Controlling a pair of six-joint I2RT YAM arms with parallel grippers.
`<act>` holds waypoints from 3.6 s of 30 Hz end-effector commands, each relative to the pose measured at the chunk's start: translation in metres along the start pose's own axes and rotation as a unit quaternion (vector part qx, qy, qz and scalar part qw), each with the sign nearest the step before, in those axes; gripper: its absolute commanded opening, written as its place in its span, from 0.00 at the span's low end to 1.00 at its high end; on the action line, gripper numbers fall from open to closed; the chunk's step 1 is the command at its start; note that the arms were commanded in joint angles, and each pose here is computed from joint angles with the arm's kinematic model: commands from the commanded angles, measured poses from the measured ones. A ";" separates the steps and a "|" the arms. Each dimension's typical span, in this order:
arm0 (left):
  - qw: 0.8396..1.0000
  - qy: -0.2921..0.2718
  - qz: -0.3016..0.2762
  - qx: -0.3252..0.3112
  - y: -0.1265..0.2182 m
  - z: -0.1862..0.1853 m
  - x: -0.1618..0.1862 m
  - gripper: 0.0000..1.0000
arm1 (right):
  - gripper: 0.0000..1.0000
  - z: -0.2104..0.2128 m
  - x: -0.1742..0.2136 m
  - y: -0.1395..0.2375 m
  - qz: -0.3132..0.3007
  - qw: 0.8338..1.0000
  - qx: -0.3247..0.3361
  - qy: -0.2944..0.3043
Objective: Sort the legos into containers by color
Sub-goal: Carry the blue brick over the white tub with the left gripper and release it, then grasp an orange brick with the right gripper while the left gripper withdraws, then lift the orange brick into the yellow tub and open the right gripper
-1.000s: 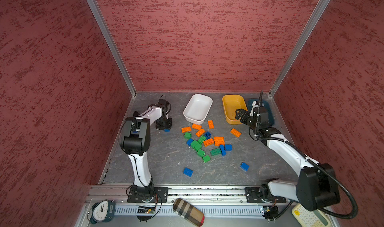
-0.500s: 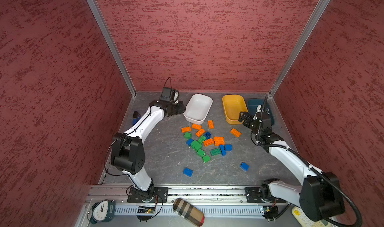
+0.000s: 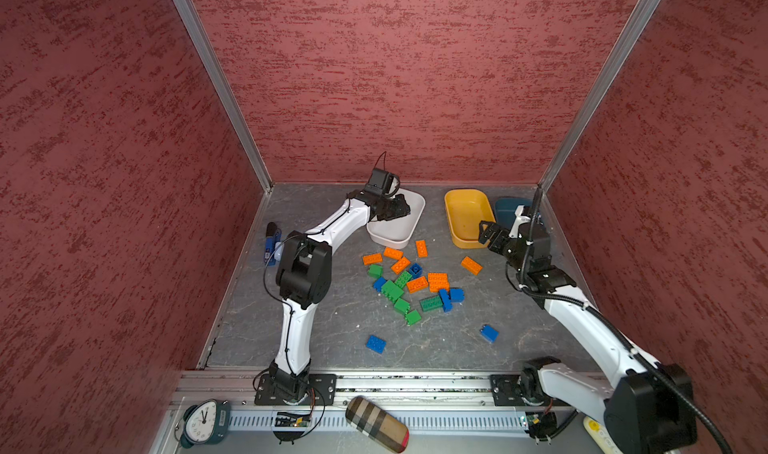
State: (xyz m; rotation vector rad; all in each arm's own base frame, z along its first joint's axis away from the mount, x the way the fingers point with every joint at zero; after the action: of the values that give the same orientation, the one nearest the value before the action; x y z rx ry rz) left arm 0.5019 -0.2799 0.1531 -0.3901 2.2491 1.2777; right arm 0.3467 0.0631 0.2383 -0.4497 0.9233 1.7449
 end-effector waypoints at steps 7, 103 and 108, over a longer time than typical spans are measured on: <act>0.999 -0.014 0.040 -0.031 -0.031 0.002 -0.013 0.23 | 0.99 -0.008 0.023 0.011 0.072 0.995 0.014 0.060; 0.972 0.102 -0.142 -0.155 0.173 0.090 0.110 0.99 | 0.21 0.035 0.120 -0.019 0.289 0.913 -0.057 0.281; 0.973 0.107 -0.126 -0.160 0.169 0.094 0.119 0.99 | 0.22 0.054 0.054 -0.057 0.168 0.964 -0.036 0.201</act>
State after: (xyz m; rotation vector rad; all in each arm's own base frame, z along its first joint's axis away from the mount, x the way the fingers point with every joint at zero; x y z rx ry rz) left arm 0.3554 -0.1178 0.1718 -0.9539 2.0832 1.4791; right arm 0.3453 0.1540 0.1801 -0.7393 1.4446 2.1524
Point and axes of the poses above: each gripper's point midway between its finger pads, its own y axis back along the fingers, its own z axis along the line the jaws close on, x = y × z, the point moved 2 cm from there along y, back along the fingers, and after that the axes turned 12 degrees about -y, right-handed, at the moved point
